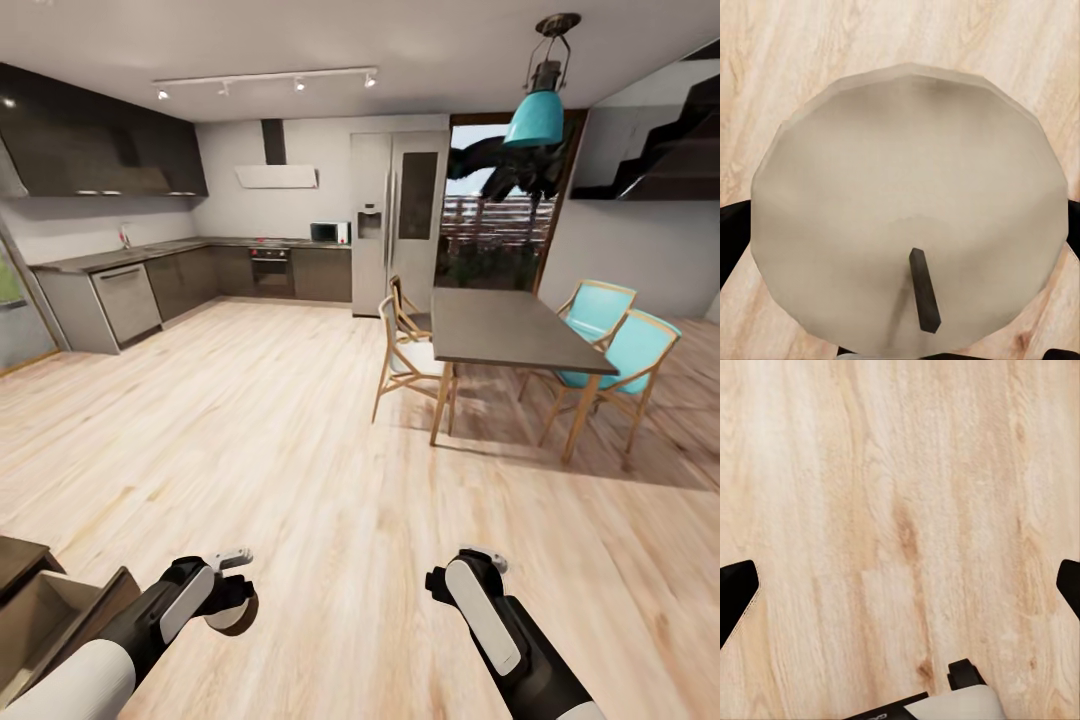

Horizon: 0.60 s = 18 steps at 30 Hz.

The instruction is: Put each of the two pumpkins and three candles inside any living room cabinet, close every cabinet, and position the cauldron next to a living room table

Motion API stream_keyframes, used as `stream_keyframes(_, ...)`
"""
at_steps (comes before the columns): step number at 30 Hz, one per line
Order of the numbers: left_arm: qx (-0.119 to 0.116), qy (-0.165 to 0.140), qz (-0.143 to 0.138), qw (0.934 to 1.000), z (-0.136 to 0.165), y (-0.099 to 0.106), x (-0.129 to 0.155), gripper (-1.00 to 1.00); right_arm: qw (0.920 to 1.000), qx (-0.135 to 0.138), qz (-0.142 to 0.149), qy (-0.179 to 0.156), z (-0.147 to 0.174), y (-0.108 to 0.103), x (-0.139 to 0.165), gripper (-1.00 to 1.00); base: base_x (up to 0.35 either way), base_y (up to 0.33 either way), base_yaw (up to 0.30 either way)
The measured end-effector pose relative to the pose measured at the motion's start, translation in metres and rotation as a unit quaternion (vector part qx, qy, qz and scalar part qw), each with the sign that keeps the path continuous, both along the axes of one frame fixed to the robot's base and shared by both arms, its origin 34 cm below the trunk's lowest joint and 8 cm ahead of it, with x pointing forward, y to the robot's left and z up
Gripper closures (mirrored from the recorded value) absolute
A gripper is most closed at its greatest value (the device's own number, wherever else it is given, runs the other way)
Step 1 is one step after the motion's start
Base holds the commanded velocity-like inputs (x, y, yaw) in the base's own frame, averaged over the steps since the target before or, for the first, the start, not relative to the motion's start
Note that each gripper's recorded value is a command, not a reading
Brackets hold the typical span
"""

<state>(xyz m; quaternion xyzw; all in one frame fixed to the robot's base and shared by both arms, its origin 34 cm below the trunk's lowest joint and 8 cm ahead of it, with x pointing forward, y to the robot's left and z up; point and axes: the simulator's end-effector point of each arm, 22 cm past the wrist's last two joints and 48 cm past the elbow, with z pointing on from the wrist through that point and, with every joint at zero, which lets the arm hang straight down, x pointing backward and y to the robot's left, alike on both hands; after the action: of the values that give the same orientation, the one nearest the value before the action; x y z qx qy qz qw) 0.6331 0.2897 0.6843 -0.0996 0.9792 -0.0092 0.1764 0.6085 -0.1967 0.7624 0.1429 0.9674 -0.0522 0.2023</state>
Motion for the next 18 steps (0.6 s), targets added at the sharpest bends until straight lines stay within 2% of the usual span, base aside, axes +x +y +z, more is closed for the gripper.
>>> stream_keyframes(3, 0.000, 0.000, 0.000, 1.0000, -0.0002, -0.0001, 0.0001, 1.00, 1.0000, 0.000, 0.000, 0.000, -0.0002, 0.0000, 0.0001, -1.00, 0.194, -0.042, 0.282)
stream_keyframes(10, -0.001, 0.000, 0.000, 1.0000, -0.0004, -0.0009, 0.0002, 1.00, 1.0000, -0.001, 0.001, 0.000, -0.0004, 0.0003, 0.0001, -1.00, 0.048, -0.023, 0.284)
stream_keyframes(18, 0.000, 0.001, 0.000, 1.0000, -0.0010, -0.0005, -0.0007, 1.00, 1.0000, -0.001, 0.001, 0.001, -0.0004, 0.0003, -0.0002, -1.00, 0.168, -0.152, 0.284)
